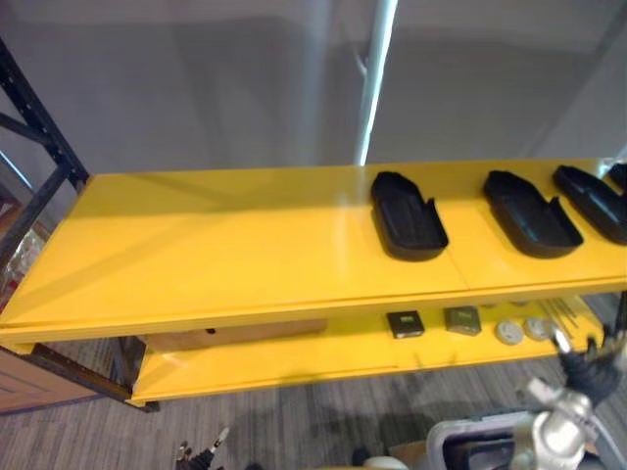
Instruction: Walk over and take plastic housings, then place them on the shelf
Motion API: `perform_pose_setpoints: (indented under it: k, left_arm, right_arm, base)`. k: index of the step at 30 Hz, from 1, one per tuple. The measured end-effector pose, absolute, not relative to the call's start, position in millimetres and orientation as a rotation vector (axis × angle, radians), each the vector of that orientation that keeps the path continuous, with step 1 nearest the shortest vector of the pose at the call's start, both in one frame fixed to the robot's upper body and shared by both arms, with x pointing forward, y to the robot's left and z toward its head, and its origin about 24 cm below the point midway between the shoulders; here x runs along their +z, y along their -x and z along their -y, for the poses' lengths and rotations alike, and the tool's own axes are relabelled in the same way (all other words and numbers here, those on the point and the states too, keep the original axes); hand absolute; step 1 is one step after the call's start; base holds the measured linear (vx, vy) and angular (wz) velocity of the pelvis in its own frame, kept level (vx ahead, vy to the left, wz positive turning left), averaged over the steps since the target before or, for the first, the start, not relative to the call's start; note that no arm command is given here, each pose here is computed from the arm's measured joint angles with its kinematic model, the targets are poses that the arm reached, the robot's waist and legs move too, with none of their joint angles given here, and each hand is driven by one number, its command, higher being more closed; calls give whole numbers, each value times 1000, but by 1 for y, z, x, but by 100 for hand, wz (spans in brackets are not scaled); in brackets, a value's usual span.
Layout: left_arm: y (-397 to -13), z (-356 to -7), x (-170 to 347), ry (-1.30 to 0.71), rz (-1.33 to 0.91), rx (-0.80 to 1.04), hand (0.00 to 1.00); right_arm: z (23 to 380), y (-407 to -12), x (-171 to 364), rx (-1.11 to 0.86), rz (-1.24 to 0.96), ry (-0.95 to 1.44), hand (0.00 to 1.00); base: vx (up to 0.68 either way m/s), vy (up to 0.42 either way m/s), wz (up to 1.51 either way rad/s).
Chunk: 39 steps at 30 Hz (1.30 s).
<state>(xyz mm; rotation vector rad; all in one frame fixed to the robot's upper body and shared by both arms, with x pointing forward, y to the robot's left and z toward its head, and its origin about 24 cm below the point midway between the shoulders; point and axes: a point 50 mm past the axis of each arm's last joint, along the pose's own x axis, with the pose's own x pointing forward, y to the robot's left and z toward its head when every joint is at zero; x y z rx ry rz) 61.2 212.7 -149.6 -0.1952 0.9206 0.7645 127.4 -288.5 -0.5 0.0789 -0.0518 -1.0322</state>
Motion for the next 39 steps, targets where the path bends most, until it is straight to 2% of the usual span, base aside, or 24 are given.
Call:
perform_pose_setpoints:
  k: [3,13,30,39]
  left_arm:
    - [-60,-214,-150,191,-922,765,0]
    - [-62,-214,-149,183,-918,749,0]
    - [-88,-200,-146,146,-875,516,0]
    - [-90,-210,-145,29,-885,421,0]
  right_arm:
    - [279,-116,-24,-1051,-45,-133,0]
    - [258,-122,-62,-958,-231,-257,0]
    - [244,-125,-81,-918,-332,-271,0]
    - [249,-133,-68,-880,-265,-212,0]
  base:
    - [33,19,-4]
    - [53,22,3]
    - [18,8,3]
    - [9,19,-57]
